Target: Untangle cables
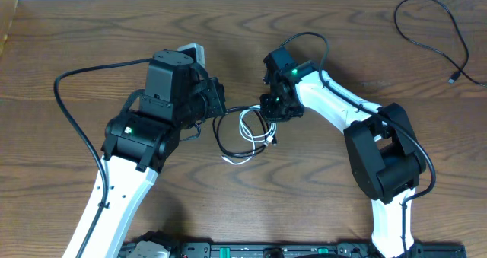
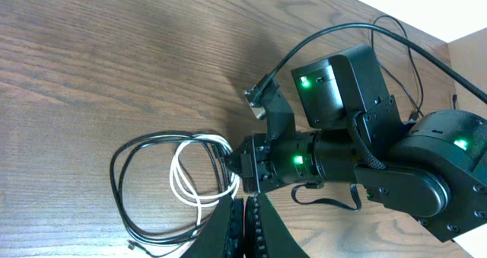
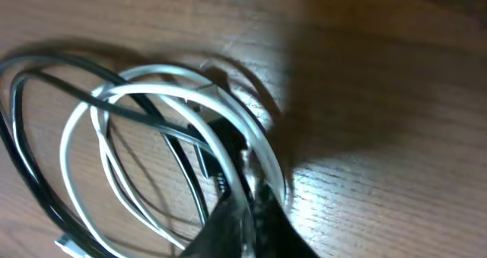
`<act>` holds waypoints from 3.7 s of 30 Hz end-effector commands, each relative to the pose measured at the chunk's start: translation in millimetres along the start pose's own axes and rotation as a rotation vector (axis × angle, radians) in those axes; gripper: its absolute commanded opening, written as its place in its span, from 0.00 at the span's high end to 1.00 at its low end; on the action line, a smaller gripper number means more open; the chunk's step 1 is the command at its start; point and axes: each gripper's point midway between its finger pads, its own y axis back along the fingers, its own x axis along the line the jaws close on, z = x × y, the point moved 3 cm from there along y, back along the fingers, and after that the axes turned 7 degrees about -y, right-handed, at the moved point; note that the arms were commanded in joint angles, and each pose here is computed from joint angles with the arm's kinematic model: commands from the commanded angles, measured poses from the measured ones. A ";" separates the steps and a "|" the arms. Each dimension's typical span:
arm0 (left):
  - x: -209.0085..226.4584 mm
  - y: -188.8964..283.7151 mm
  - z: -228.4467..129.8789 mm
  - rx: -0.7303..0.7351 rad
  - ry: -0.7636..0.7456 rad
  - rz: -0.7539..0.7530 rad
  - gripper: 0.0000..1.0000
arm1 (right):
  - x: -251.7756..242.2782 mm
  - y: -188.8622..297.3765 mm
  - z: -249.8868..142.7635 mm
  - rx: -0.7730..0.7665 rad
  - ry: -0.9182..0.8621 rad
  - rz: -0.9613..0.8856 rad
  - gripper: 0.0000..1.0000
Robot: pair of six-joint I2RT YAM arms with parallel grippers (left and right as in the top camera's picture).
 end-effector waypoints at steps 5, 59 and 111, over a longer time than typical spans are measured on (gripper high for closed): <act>0.8 -0.7 -0.6 0.005 0.012 -0.003 0.92 | 25.8 78.7 21.9 -0.117 0.157 0.162 0.99; 25.3 -71.3 -40.3 0.294 -0.086 0.048 0.58 | -258.1 458.1 79.1 -1.134 -0.512 -0.075 0.99; 94.1 -55.9 -20.0 0.249 0.061 0.223 0.58 | -89.4 108.1 60.6 -0.130 0.170 0.093 0.39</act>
